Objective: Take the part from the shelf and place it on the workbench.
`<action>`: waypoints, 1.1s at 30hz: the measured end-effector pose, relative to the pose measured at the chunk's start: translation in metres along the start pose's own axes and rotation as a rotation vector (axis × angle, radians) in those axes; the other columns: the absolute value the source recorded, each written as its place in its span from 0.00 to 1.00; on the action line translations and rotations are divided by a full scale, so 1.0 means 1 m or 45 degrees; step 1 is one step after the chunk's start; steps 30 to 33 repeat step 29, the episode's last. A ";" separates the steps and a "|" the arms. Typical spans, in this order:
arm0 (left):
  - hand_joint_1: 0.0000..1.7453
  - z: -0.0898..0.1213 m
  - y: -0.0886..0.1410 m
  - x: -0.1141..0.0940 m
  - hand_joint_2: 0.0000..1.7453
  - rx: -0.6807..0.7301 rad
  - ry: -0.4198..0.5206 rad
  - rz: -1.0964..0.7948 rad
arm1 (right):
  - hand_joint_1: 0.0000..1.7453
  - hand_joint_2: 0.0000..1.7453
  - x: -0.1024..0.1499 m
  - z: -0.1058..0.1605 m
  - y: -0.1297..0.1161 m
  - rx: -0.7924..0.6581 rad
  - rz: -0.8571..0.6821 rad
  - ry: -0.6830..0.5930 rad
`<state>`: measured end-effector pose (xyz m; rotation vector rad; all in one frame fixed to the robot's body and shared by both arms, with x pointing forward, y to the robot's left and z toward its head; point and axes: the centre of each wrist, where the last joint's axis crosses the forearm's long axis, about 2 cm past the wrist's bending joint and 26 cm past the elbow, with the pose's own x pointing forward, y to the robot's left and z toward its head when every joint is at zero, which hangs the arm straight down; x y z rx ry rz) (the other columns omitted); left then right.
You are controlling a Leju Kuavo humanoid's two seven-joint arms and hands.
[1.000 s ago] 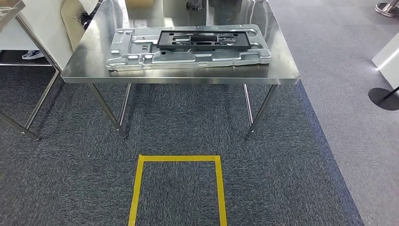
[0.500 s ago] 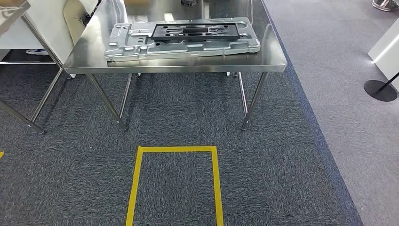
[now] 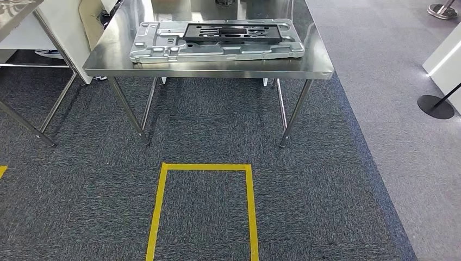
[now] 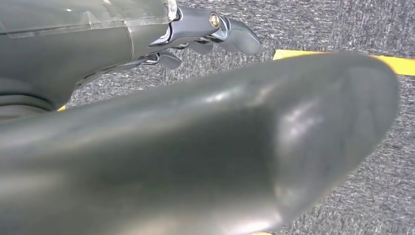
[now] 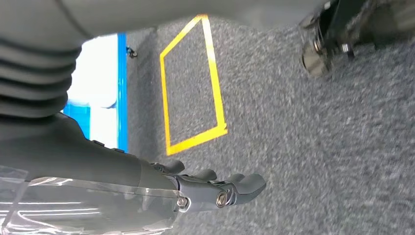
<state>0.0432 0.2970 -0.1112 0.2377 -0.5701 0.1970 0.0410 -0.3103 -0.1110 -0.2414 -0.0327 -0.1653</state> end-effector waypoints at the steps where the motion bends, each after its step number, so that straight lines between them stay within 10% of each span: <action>1: 0.00 0.000 0.000 0.000 0.00 0.000 0.000 0.000 | 0.00 1.00 0.000 0.000 0.000 0.011 -0.005 -0.003; 10: 0.00 0.000 -0.001 0.001 0.00 -0.013 -0.007 -0.017 | 0.00 1.00 -0.002 0.000 0.001 0.066 -0.063 -0.035; 14: 0.00 0.000 -0.001 0.000 1.00 -0.023 -0.009 -0.015 | 0.00 0.00 -0.004 0.000 0.001 0.070 -0.081 -0.036; 26: 0.00 0.000 0.000 0.001 1.00 0.006 -0.022 0.013 | 0.00 0.00 -0.004 0.000 0.002 0.118 -0.138 -0.094; 29: 0.00 0.000 0.000 0.001 1.00 0.019 -0.010 0.023 | 0.00 0.67 -0.004 0.000 0.002 0.114 -0.140 -0.096; 33: 0.00 0.000 0.000 0.001 1.00 0.019 -0.010 0.023 | 0.00 0.67 -0.004 0.000 0.002 0.114 -0.140 -0.096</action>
